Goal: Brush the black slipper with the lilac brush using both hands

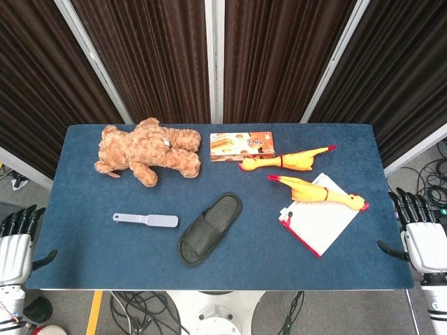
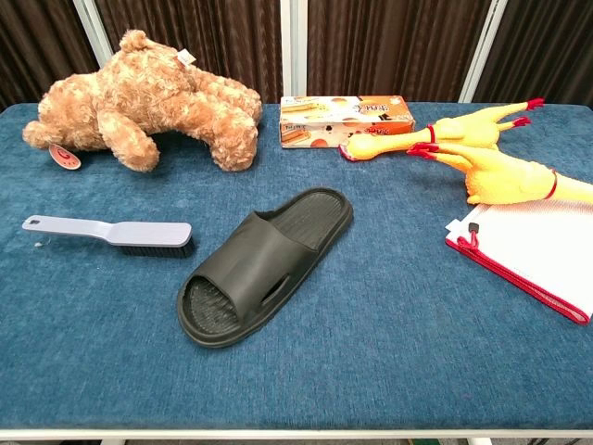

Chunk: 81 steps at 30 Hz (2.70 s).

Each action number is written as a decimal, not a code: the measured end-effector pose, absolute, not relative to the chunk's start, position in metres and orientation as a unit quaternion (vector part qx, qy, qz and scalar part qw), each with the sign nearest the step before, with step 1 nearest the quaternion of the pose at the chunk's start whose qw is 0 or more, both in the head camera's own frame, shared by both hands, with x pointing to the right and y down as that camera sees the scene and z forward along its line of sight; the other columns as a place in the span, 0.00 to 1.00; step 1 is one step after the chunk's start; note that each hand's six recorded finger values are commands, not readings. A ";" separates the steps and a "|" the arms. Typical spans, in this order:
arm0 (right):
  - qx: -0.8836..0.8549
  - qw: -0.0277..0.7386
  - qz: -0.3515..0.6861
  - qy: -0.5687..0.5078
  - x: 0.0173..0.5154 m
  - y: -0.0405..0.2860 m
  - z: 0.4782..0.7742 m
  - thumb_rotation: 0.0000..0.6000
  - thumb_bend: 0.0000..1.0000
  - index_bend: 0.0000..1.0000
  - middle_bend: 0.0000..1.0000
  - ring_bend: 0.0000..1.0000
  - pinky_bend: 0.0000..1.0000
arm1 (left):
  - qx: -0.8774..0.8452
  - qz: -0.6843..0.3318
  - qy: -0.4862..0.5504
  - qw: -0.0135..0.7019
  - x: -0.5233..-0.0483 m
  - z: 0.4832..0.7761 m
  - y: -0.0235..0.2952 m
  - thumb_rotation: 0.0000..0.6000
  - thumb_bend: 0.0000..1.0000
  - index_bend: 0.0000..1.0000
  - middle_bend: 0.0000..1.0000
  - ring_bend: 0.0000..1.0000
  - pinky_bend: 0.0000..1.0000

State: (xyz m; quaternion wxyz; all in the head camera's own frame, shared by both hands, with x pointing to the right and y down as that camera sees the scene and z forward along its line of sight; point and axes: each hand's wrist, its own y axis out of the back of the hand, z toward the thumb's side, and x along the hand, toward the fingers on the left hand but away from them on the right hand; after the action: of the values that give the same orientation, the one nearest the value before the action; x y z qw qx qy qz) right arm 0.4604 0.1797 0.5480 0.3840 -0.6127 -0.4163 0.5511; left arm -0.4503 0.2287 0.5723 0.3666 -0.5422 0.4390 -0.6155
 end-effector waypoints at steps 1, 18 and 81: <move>-0.613 0.384 0.551 -0.417 0.460 0.179 0.548 1.00 0.03 0.00 0.01 0.00 0.00 | -0.541 -0.616 0.439 0.367 -0.450 0.572 0.230 1.00 0.06 0.21 0.22 0.13 0.13; -0.600 0.413 0.539 -0.424 0.460 0.165 0.531 1.00 0.03 0.00 0.01 0.00 0.00 | -0.628 -0.592 0.348 0.366 -0.418 0.621 0.182 1.00 0.13 0.30 0.31 0.20 0.21; -0.591 0.382 0.567 -0.428 0.478 0.177 0.536 1.00 0.03 0.00 0.01 0.00 0.00 | -0.745 -0.615 0.135 0.219 -0.293 0.754 0.148 1.00 0.36 0.65 0.74 0.63 0.68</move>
State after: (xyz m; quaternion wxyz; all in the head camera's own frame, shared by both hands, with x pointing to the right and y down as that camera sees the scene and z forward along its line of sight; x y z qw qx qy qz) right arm 0.4776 0.1766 0.5363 0.3822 -0.5909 -0.4283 0.5669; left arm -0.2934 0.1480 0.7542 0.2192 -0.7451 0.1350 -0.6152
